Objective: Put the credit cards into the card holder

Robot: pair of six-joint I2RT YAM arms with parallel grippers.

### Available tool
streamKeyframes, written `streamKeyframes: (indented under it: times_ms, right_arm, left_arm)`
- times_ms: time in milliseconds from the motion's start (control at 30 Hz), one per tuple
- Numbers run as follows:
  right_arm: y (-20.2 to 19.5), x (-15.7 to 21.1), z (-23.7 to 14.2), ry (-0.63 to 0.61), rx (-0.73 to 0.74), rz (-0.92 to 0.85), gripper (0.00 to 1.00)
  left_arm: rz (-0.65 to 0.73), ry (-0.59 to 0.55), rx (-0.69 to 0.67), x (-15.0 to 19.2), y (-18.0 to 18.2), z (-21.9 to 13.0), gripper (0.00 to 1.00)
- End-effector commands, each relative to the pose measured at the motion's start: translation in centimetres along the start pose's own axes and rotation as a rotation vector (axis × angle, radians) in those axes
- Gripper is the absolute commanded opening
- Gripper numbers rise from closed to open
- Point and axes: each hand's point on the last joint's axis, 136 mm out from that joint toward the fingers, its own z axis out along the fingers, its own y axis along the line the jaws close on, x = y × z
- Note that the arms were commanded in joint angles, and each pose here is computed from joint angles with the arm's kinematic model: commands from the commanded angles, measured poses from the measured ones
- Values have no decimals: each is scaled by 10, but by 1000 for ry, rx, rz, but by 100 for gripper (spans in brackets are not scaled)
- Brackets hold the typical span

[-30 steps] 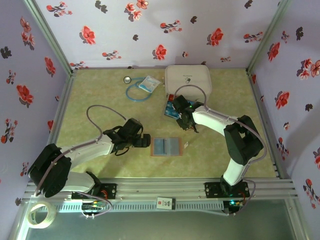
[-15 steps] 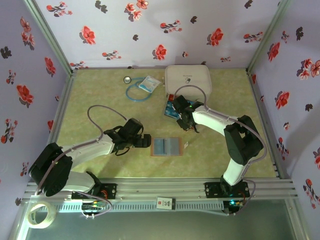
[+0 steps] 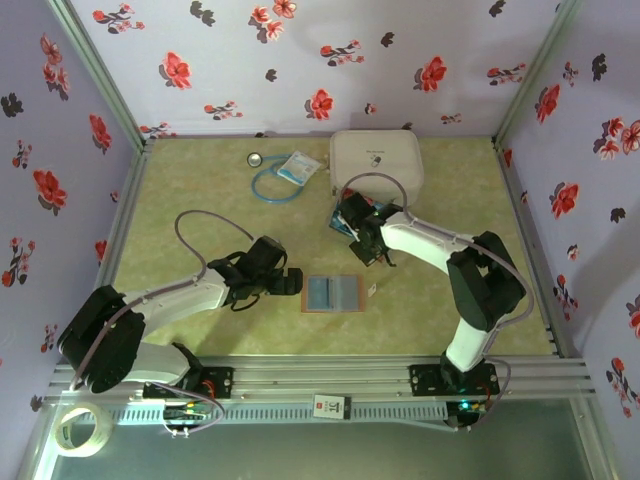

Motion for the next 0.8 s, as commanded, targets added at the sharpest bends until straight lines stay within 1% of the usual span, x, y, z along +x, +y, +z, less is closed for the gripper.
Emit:
streamKeyframes:
  times_ms: [0,133,300,433,500,667,767]
  right_arm:
    - [-11,-13,-23,-37,64,-37,4]
    - [-17,-21,-38,-68,100,-54,0]
    - [-20,-30,-65,-122,114,-54,0]
    - [-15,-36,-95,-202,82,-22,0]
    - [-10,-38,-109,-253,23,42,0]
    - [18,-33,-129,-390,-218,263,0]
    - [38,-20,-126,-447,-381,407,0]
  left_arm:
    - [4,3,16,-3,-7,-1,100]
    - [11,7,12,-3,-6,-2,100]
    - [17,1,16,-3,-6,-7,100]
    - [15,-21,40,-5,-7,-14,100]
    - [6,-29,60,-5,-9,-17,100]
    - [8,-34,79,-1,-14,-21,100]
    - [38,-22,78,4,-17,-19,100]
